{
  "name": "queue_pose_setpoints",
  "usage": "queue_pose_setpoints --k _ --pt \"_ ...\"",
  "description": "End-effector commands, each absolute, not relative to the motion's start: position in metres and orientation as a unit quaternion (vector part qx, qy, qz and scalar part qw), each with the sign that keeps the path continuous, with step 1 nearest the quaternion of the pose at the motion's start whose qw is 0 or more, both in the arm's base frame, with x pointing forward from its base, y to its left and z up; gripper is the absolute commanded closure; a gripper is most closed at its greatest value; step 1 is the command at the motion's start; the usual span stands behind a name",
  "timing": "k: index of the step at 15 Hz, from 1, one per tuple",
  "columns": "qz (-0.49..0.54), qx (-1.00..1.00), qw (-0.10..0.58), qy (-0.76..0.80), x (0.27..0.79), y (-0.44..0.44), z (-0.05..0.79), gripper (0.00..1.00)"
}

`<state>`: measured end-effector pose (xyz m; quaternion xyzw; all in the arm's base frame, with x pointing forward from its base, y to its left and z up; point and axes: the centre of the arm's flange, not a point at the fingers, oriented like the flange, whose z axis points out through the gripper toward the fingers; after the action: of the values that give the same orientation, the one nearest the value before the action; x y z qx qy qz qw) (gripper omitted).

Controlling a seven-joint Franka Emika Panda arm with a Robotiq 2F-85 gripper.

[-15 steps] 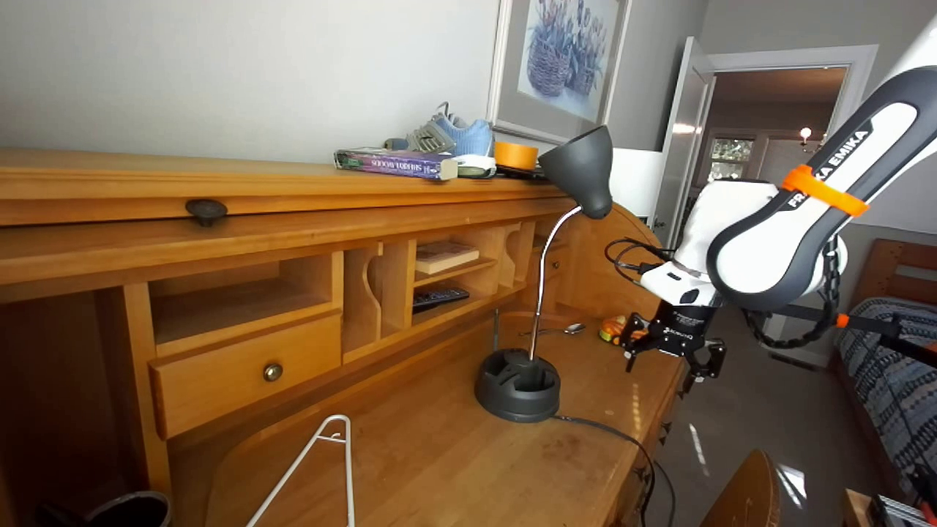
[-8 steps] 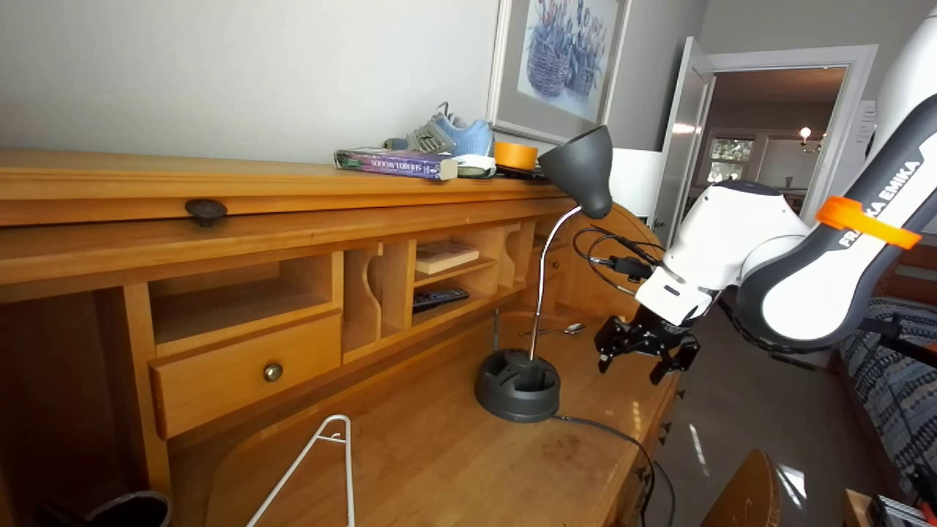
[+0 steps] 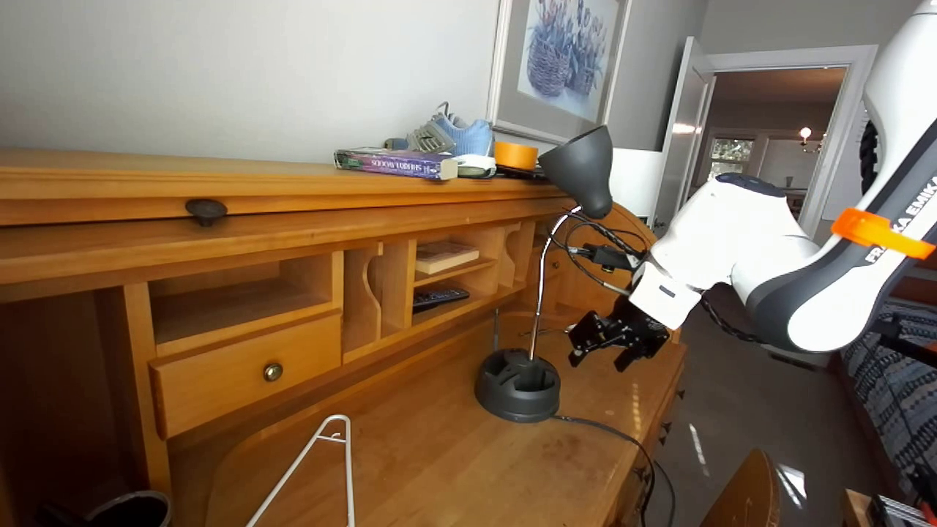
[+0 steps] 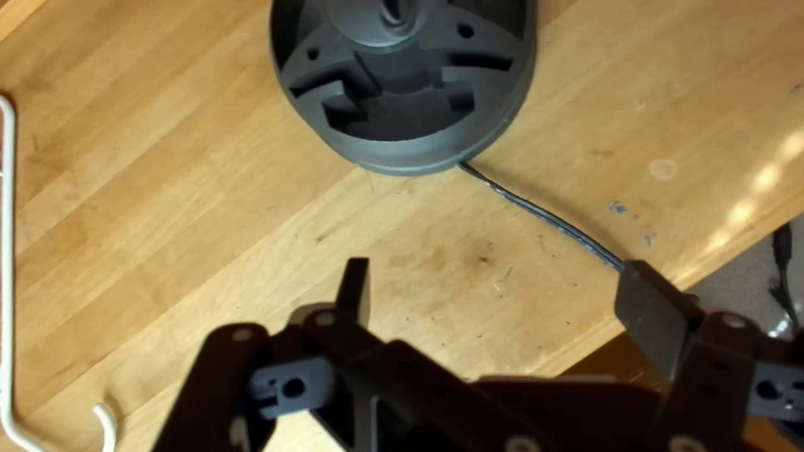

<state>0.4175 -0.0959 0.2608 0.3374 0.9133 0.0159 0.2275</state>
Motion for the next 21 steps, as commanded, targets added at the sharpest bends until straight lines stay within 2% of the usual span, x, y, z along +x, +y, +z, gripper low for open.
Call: queue_pose_setpoints --k 1,11,16,21 --pt "0.027 0.313 0.26 0.913 0.433 -0.069 0.231 0.0" --pt "0.05 0.286 0.391 0.874 0.484 -0.079 0.248 0.0" --pt "0.035 0.245 0.452 0.857 0.479 -0.079 0.223 0.0" --pt "0.031 0.226 0.474 0.85 0.462 -0.041 0.174 0.0"
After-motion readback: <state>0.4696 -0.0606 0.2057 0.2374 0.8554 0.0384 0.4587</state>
